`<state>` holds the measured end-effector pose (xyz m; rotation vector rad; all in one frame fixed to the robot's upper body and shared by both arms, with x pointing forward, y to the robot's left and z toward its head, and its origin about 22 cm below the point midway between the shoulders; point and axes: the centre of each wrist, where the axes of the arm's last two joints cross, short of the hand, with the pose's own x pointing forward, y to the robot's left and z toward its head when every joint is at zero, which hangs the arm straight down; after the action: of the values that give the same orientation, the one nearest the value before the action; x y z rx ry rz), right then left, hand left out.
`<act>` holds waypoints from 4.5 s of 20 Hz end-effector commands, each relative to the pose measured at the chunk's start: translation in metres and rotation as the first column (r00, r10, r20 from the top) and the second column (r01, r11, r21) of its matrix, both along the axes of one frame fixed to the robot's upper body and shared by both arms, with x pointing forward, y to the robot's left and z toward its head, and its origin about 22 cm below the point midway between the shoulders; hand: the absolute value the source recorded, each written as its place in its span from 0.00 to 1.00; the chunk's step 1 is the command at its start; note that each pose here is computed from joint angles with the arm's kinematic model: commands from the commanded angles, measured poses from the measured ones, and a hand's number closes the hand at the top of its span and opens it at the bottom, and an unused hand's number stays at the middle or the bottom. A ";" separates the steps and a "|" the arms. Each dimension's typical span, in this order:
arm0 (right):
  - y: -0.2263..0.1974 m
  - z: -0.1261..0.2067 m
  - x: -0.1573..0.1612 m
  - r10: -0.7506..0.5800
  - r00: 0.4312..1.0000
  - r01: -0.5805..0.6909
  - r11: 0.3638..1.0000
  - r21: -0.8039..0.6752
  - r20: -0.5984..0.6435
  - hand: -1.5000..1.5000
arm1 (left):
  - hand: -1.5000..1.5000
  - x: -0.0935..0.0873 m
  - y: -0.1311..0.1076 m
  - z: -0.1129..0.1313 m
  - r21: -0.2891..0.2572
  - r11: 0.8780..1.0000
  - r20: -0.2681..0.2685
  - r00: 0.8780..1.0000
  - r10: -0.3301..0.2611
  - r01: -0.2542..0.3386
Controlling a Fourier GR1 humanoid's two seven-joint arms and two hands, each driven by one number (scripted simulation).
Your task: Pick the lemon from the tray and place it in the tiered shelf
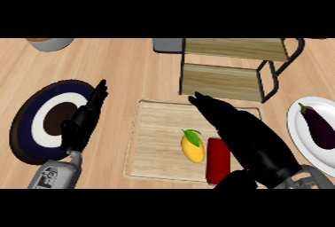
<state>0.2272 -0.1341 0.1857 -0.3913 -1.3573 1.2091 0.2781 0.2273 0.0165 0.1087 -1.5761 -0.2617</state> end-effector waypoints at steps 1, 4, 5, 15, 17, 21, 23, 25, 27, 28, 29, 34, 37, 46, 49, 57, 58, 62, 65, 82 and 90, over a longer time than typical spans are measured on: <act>0.019 -0.019 0.000 -0.022 1.000 0.023 0.999 -0.035 0.016 0.00 | 0.50 0.001 -0.020 -0.011 -0.009 1.000 0.007 1.000 0.015 -0.015; 0.008 -0.022 0.002 -0.040 0.999 0.040 0.998 -0.046 -0.003 0.00 | 0.50 -0.009 0.013 -0.007 -0.009 1.000 0.000 1.000 -0.008 0.008; 0.008 -0.012 -0.003 -0.047 0.999 0.047 0.998 -0.028 0.001 0.00 | 0.50 0.023 0.000 0.007 0.004 1.000 0.015 1.000 0.007 -0.007; 0.028 -0.043 -0.007 -0.056 0.998 0.055 0.997 -0.055 -0.020 0.00 | 0.50 0.012 -0.009 0.011 0.004 1.000 -0.007 1.000 -0.008 0.008; 0.002 -0.032 0.010 -0.069 0.998 0.068 0.996 -0.058 -0.013 0.00 | 0.50 0.011 0.010 0.009 0.002 1.000 0.010 1.000 -0.005 0.005; 0.029 -0.047 -0.013 -0.071 0.997 0.069 0.994 -0.082 -0.018 0.00 | 0.50 0.024 -0.011 0.005 0.008 1.000 -0.015 1.000 -0.012 0.012; 0.028 -0.044 -0.005 -0.063 0.997 0.058 0.993 -0.105 -0.044 0.00 | 0.50 0.001 0.007 -0.006 -0.014 1.000 -0.007 1.000 0.008 -0.008; 0.026 -0.050 0.017 -0.079 0.996 0.076 0.992 -0.097 -0.035 0.00 | 0.50 0.003 0.005 -0.010 0.007 1.000 0.000 1.000 0.002 -0.002; 0.017 -0.046 0.003 -0.069 0.997 0.062 0.989 -0.137 -0.042 0.00 | 0.50 0.010 -0.009 0.007 0.005 1.000 -0.012 1.000 0.002 -0.002; 0.036 -0.047 0.011 -0.063 0.997 0.057 0.989 -0.133 -0.035 0.00 | 0.50 0.009 -0.014 -0.005 -0.007 1.000 0.012 1.000 0.011 -0.011; 0.032 -0.056 -0.011 -0.073 0.997 0.069 0.989 -0.129 -0.026 0.00 | 0.50 0.007 -0.003 -0.015 -0.001 1.000 0.004 1.000 0.008 -0.008; 0.017 -0.070 0.006 -0.067 0.997 0.059 0.985 -0.164 -0.039 0.00 | 0.50 0.004 0.005 -0.004 0.005 1.000 -0.005 1.000 0.013 -0.013; 0.017 -0.083 0.002 -0.081 0.997 0.077 0.985 -0.156 -0.016 0.00 | 0.50 0.003 0.000 0.005 0.003 1.000 -0.007 1.000 -0.016 0.016; 0.034 -0.092 0.020 -0.092 0.995 0.083 0.982 -0.171 -0.042 0.00 | 0.50 0.000 -0.010 0.003 0.020 1.000 -0.005 1.000 -0.009 0.009; 0.050 -0.117 0.016 -0.079 0.995 0.068 0.982 -0.174 -0.056 0.00 | 0.50 -0.001 -0.014 0.005 0.001 1.000 -0.002 1.000 -0.001 0.001; 0.032 -0.119 0.027 -0.071 0.994 0.055 0.980 -0.189 -0.081 0.00 | 0.50 0.007 -0.018 0.006 0.001 1.000 0.001 1.000 0.001 -0.001; 0.046 -0.120 0.043 -0.075 0.994 0.059 0.978 -0.201 -0.074 0.00 | 0.50 -0.015 -0.018 -0.016 0.008 1.000 0.005 1.000 -0.002 0.002; 0.029 -0.146 0.017 -0.003 0.995 -0.026 0.958 -0.286 -0.102 1.00 | 0.50 0.008 -0.019 0.006 -0.014 1.000 -0.009 1.000 0.004 -0.004; 0.019 -0.139 0.020 0.038 0.999 -0.040 0.961 -0.274 -0.015 1.00 | 0.50 0.013 0.004 0.007 0.000 1.000 -0.016 1.000 0.011 -0.011; 0.123 -0.121 -0.011 -0.501 0.865 0.502 0.862 -0.078 0.024 1.00 | 0.50 0.006 -0.026 0.002 0.004 0.999 0.003 0.999 -0.034 0.034; 0.139 -0.060 -0.021 -0.560 0.812 0.496 0.811 0.312 0.165 1.00 | 0.50 0.019 -0.017 0.008 -0.002 1.000 0.005 1.000 -0.011 0.011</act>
<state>0.2201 -0.0089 0.0996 -0.7274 -1.4442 0.7385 0.2898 0.2101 0.0185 0.0794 -1.5775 -0.2870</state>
